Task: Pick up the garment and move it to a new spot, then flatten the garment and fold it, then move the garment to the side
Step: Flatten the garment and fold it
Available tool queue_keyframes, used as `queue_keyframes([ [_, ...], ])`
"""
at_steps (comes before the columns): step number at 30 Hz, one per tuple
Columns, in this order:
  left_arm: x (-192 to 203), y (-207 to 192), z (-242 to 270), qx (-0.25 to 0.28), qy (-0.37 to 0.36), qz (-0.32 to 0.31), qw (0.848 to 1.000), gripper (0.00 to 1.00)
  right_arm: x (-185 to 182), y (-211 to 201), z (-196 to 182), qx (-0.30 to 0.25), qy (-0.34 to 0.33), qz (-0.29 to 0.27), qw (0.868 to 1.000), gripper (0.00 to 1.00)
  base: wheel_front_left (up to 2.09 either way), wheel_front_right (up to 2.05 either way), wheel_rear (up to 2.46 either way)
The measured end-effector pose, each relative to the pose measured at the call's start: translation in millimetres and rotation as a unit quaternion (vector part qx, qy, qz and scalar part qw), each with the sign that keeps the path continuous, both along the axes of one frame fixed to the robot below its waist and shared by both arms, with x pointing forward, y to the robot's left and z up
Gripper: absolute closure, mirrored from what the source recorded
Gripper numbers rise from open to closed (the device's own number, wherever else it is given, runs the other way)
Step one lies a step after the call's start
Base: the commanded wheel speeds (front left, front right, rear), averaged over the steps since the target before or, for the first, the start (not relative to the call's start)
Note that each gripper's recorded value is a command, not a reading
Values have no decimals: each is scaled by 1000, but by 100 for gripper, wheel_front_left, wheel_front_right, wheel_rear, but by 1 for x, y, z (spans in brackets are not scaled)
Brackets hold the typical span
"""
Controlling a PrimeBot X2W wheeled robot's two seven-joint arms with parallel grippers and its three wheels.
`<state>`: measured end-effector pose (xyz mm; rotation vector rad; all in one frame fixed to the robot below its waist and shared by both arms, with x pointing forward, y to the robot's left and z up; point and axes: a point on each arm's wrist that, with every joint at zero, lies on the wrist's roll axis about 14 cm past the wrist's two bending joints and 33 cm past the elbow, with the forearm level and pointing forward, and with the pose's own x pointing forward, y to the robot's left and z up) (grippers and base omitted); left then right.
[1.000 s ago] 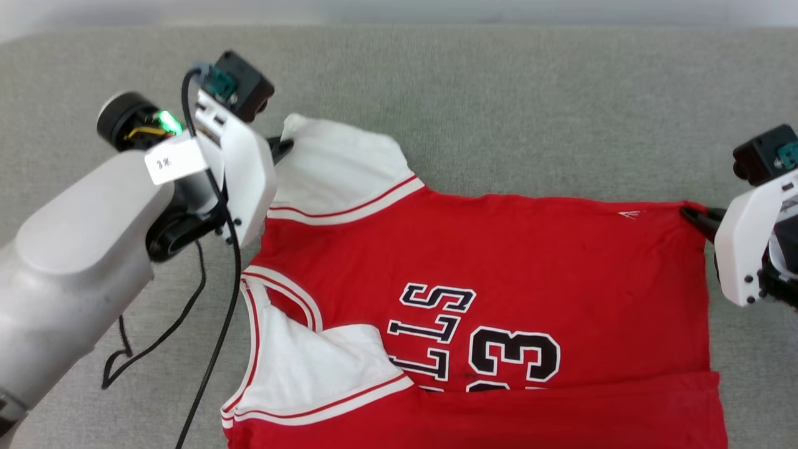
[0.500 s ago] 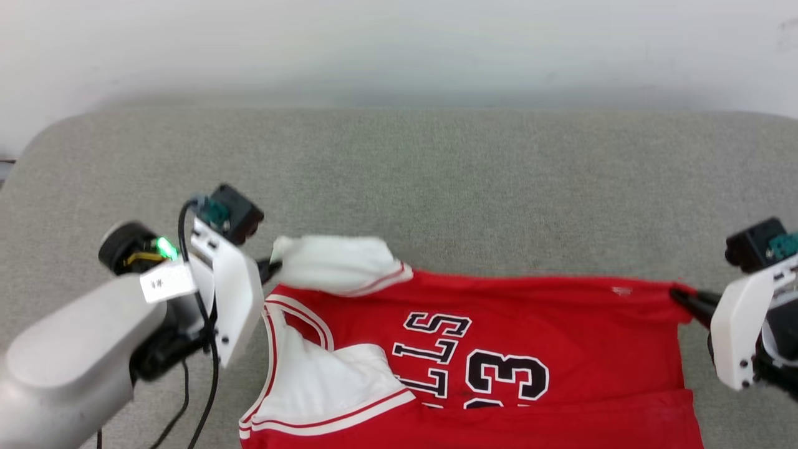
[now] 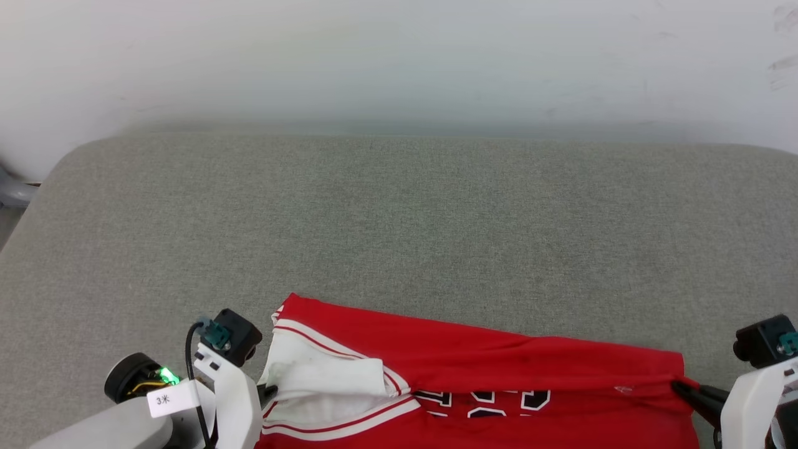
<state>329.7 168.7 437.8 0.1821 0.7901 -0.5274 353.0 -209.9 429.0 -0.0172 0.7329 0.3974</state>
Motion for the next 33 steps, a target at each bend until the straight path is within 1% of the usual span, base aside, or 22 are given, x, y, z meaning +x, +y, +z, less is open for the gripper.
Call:
queue_keyframes([
  [6, -19, 0, -20, -3, 33, 7, 999, 100, -24, -3, -19, 13, 37, -19, 999, 100, 0, 0, 0],
  [14, -29, 3, -43, 0, 62, 21, 998, 100, -49, -3, -47, 18, 90, -39, 995, 100, 0, 0, 0],
  [15, -29, 2, -43, -1, 62, 22, 998, 100, -49, -4, -48, 17, 90, -41, 995, 97, 0, 0, 0],
  [16, -27, 2, -43, -3, 58, 25, 998, 62, -48, -3, -48, 19, 88, -43, 995, 64, 0, 0, 0],
  [17, -24, 1, -41, -7, 49, 29, 998, 4, -47, -1, -47, 25, 83, -46, 995, 30, 0, 0, 0],
  [18, -21, 1, -39, -13, 39, 34, 999, 0, -45, 0, -45, 32, 76, -49, 995, 0, 0, 0, 0],
  [23, 1, 7, -16, -31, -45, 77, 996, 0, -31, 1, -21, 53, 24, -58, 997, 0, 0, 0, 0],
  [28, 17, 17, 11, -47, -136, 125, 982, 0, -15, -9, 12, 61, -32, -66, 995, 0, 0, 0, 0],
  [31, 24, 22, 25, -49, -186, 145, 971, 0, -10, -15, 25, 64, -43, -70, 995, 0, 0, 0, 0],
  [33, 25, 22, 31, -54, -209, 156, 964, 0, -9, -22, 29, 53, -41, -71, 995, 0, 0, 0, 0],
])
